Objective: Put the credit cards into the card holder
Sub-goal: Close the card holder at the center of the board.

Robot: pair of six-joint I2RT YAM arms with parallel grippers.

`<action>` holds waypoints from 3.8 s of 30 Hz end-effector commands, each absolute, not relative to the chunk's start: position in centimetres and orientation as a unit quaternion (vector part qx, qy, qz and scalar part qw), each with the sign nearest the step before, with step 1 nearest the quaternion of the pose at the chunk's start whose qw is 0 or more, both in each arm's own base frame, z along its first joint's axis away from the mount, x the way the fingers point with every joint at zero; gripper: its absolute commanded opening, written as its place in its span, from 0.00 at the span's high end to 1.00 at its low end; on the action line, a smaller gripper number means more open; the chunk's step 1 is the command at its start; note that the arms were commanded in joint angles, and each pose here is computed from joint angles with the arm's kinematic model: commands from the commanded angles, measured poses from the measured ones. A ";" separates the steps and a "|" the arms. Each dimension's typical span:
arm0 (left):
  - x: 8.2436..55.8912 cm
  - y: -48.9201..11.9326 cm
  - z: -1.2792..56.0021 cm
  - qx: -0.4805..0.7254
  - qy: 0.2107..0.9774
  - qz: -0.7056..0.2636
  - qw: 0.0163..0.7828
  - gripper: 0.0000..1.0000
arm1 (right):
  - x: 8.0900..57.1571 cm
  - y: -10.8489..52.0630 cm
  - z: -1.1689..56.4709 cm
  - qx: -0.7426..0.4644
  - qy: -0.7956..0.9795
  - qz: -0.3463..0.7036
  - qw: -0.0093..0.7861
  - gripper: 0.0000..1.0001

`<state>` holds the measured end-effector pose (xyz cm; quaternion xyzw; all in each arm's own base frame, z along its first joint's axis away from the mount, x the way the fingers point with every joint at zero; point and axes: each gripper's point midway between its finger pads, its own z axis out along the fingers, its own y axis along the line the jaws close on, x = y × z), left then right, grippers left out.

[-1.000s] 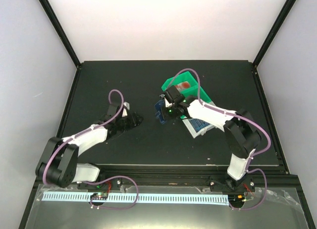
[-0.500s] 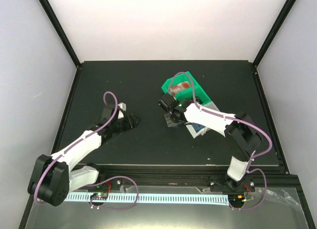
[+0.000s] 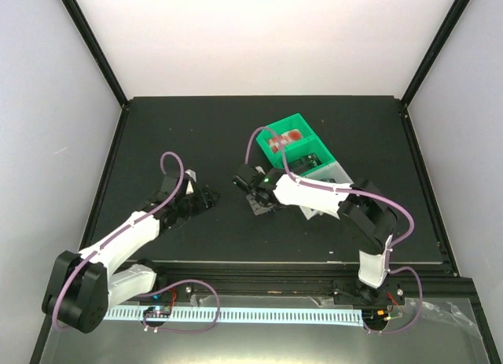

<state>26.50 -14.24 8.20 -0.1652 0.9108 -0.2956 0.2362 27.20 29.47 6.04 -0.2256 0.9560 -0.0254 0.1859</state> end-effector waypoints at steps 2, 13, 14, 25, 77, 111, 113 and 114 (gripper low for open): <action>27.2 -12.0 10.1 -0.225 0.899 -0.262 0.269 0.27 | 26.4 30.2 5.8 -0.248 0.944 -0.077 0.203 0.86; 27.7 -10.7 13.3 -0.235 0.884 -0.265 0.305 0.25 | 22.3 35.5 5.4 -0.290 0.941 0.023 0.172 0.53; 27.6 -10.8 13.2 -0.232 0.885 -0.267 0.301 0.25 | 21.9 35.9 5.4 -0.294 0.941 0.038 0.166 0.51; 26.3 -14.3 11.6 -0.160 0.896 -0.336 0.241 0.20 | 21.9 37.4 11.3 -0.265 0.923 0.182 0.213 0.45; 23.4 -19.9 2.4 -0.180 0.941 -0.260 0.117 0.39 | 28.5 33.7 7.7 -0.304 0.920 0.148 0.198 0.99; 23.9 -21.3 0.5 -0.186 0.937 -0.277 0.108 0.67 | 26.4 34.7 4.3 -0.293 0.929 0.136 0.183 0.99; 24.0 -21.4 0.6 -0.185 0.936 -0.281 0.108 0.68 | 26.2 34.6 3.9 -0.298 0.929 0.128 0.180 0.99; 24.0 -21.4 0.6 -0.185 0.936 -0.281 0.108 0.68 | 26.1 34.5 3.7 -0.299 0.929 0.123 0.180 0.99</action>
